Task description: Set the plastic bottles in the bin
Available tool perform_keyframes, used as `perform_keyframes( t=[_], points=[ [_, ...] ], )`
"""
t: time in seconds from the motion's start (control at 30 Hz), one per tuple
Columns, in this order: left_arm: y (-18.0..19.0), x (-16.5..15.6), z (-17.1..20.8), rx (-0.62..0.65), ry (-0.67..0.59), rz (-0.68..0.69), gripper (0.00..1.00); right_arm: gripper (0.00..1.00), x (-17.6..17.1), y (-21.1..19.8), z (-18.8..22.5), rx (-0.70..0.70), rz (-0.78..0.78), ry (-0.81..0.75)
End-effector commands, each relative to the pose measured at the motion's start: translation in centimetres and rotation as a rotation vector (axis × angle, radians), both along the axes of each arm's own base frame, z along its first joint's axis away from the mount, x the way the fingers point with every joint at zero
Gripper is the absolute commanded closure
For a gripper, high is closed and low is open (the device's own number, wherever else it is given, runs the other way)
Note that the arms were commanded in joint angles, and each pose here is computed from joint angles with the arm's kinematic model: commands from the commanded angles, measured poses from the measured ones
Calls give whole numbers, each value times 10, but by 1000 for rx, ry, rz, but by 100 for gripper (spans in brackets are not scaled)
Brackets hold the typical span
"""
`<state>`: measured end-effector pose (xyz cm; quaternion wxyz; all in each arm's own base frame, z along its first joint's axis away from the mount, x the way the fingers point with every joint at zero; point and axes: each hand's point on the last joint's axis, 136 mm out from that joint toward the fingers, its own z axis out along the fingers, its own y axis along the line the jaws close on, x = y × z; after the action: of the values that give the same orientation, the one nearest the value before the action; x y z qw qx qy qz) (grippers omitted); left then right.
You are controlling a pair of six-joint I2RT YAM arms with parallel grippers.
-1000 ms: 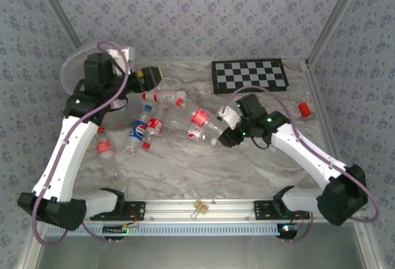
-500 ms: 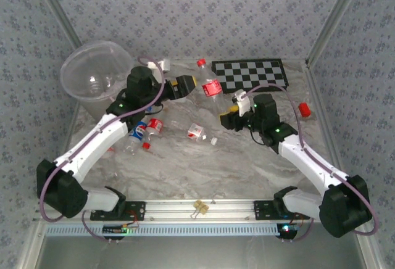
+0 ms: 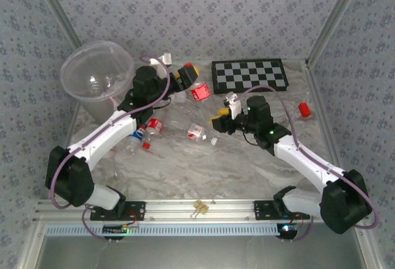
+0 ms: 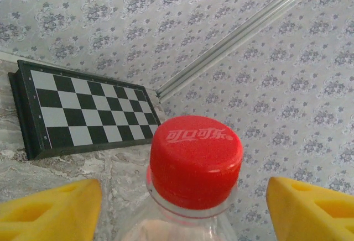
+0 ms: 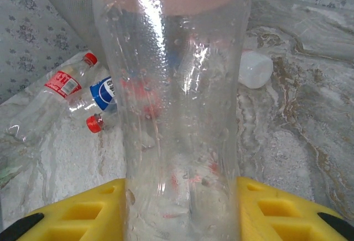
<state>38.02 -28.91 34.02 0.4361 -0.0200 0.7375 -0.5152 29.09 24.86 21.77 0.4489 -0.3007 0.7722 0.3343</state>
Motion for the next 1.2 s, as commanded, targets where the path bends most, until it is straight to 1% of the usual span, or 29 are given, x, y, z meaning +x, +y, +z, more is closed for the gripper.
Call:
perform_keyframes(
  t=[0.0, 0.07, 0.13, 0.27, 0.33, 0.37, 0.4, 0.43, 0.47, 0.5, 0.53, 0.6, 0.67, 0.8, 0.87, 0.97, 1.07, 1.17],
  points=[
    [-6, 2, 11, -29, -24, -10, 30, 73, -2, 4, 2, 12, 27, -17],
    [-7, 2, 9, -16, -14, -18, 39, 73, -2, 4, 2, 10, 24, -18],
    [-8, 2, 7, -2, -5, -20, 51, 73, -1, 4, 1, 6, 21, -18],
    [-8, 3, 7, 17, -3, -19, 68, 73, -1, 5, 0, 1, 28, -15],
    [-8, 4, 6, 31, -2, -18, 77, 70, 0, 6, -1, -6, 32, -14],
    [-9, 4, 6, 38, -2, -18, 80, 67, 0, 6, -2, -11, 32, -13],
    [-8, 4, 8, 50, -8, -16, 82, 60, 0, 6, -2, -16, 35, -15],
    [-8, 4, 9, 67, -14, -16, 84, 46, 0, 5, -3, -24, 38, -15],
    [-7, 5, 11, 87, -21, -13, 85, 29, 0, 4, -4, -38, 40, -18],
    [-5, 6, 14, 115, -29, -7, 86, 10, 2, 1, -5, -56, 27, -21],
    [-2, 7, 18, 146, -39, -1, 88, 0, 3, -3, -4, -72, 13, -30],
    [7, 10, 30, 202, -69, 18, 89, 0, 7, -13, 1, -66, -29, -48],
    [21, 14, 46, 241, -104, 55, 90, 0, 10, -23, 9, -29, -61, -60],
    [63, 23, 94, 224, -215, 190, 95, 0, 12, -40, 2, -42, -114, -38],
    [92, 25, 123, 214, -284, 273, 100, 0, 9, -45, -2, -50, -126, -29],
    [137, 22, 157, 240, -355, 394, 100, 0, 5, -51, -6, -59, -143, -26],
    [190, 19, 180, 285, -383, 549, 100, 0, 3, -57, -9, -64, -159, -31],
    [246, 17, 193, 334, -396, 721, 100, 0, 3, -59, -7, -55, -159, -35]
  ],
)
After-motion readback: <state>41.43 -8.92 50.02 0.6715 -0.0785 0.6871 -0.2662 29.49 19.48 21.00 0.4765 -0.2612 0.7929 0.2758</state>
